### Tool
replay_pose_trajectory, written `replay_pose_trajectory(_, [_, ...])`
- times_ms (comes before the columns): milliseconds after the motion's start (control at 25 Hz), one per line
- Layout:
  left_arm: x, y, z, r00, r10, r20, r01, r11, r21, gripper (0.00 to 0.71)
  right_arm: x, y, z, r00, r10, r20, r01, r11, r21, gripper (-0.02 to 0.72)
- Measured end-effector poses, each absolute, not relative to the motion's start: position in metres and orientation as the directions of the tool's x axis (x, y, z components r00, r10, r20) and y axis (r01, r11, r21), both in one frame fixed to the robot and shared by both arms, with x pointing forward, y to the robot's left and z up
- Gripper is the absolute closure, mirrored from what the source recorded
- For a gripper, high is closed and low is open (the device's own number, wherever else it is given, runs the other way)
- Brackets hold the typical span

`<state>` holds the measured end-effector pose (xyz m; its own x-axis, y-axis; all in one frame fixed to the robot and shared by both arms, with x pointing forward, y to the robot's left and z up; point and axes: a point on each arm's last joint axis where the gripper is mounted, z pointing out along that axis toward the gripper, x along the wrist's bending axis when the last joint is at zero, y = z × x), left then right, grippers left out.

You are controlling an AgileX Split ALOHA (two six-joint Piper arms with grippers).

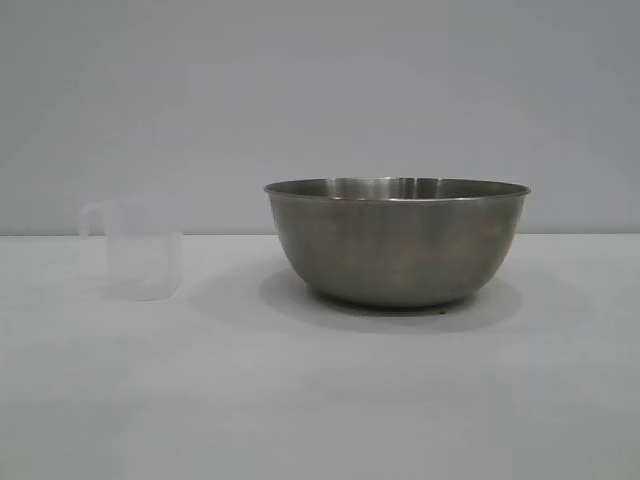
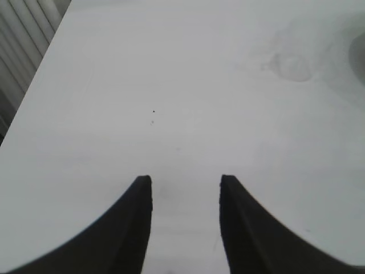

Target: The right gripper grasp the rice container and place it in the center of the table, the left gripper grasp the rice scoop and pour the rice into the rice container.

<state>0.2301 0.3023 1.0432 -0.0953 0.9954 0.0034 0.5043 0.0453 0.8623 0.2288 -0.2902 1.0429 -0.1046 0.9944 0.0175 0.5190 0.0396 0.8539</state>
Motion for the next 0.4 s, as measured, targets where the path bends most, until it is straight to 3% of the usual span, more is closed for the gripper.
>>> replay_pose_trajectory(400, [0.2301, 0.3023, 1.0432, -0.095, 0.995, 0.003, 0.504, 0.045, 0.862, 0.450, 0.2288, -0.2902, 1.0429, -0.102, 0.995, 0.021, 0.519, 0.035, 0.854, 0.148])
